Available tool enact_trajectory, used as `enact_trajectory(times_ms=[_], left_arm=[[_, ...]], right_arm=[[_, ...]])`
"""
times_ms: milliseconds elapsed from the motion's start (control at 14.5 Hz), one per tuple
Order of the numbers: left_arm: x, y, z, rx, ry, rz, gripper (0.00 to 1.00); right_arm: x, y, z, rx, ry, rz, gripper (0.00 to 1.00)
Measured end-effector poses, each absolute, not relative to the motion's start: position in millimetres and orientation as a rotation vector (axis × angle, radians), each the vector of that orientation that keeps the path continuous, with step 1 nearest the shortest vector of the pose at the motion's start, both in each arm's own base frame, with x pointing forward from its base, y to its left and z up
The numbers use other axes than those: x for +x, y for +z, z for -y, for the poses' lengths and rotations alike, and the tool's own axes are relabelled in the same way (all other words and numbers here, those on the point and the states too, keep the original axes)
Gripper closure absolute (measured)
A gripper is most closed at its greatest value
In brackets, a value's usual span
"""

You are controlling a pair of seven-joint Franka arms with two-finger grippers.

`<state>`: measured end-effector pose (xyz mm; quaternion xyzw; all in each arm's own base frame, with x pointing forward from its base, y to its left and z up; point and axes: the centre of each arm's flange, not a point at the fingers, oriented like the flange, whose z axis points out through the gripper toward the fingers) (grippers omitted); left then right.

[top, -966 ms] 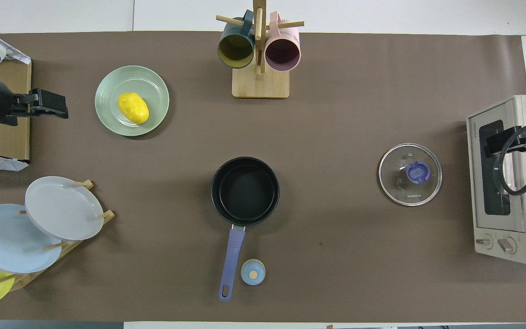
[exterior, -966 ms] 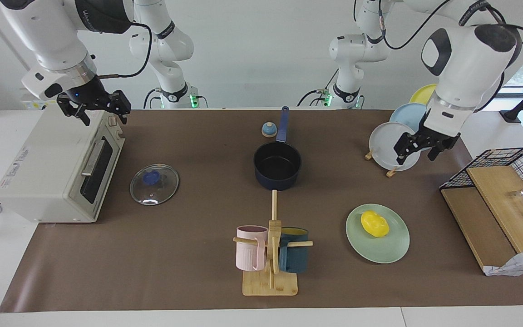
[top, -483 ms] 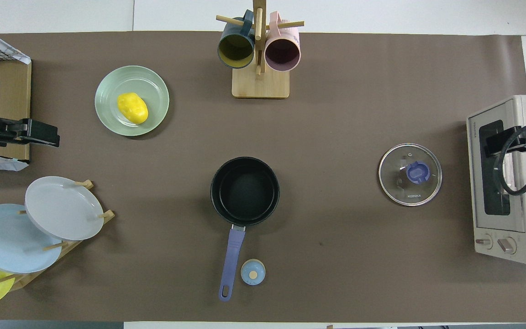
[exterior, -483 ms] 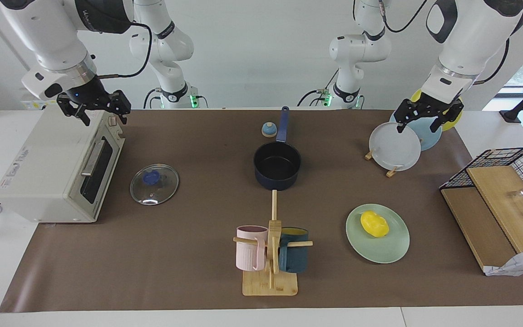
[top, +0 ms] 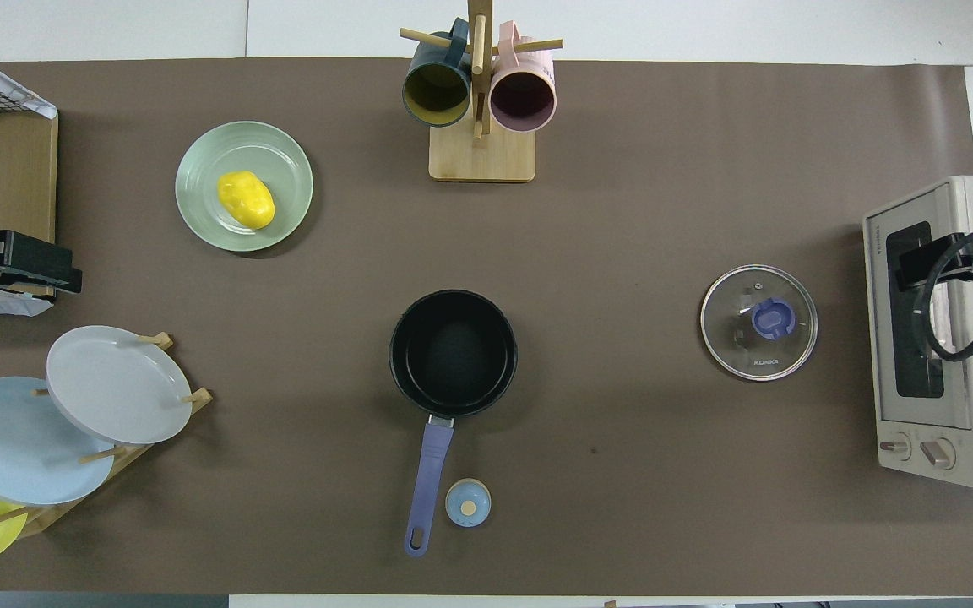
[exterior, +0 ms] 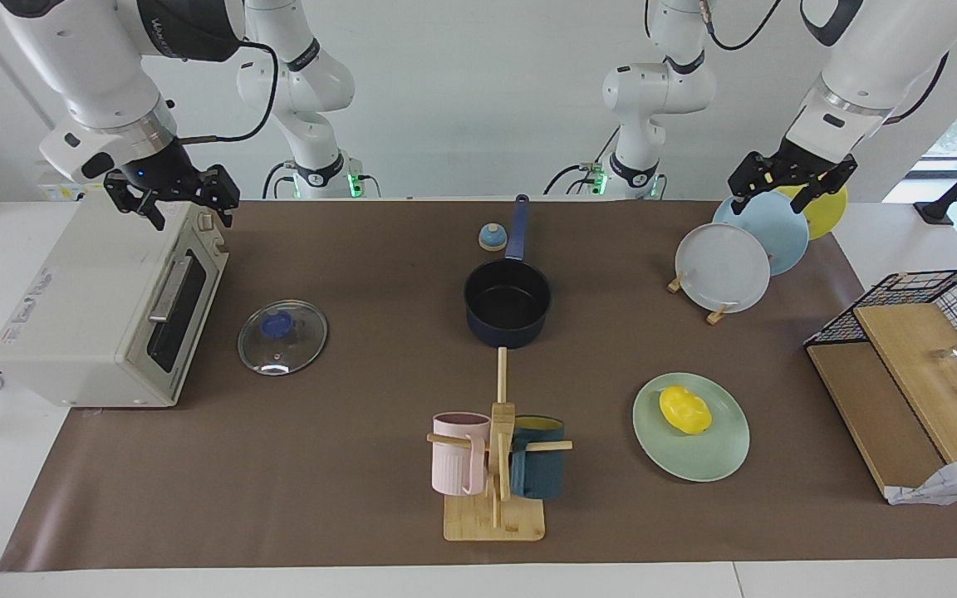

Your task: Transfer potato from pot to plate

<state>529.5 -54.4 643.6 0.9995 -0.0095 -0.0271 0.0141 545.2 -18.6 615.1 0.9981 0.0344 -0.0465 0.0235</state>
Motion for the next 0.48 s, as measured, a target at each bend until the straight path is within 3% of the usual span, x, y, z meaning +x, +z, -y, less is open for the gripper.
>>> enact_trajectory(times_ms=[483], left_arm=[[528.6,624.0,60.6,3.120,-0.145,0.168,0.00]], right_arm=[[545.2,615.1,18.6,3.089,-0.144,-0.106,0.00]])
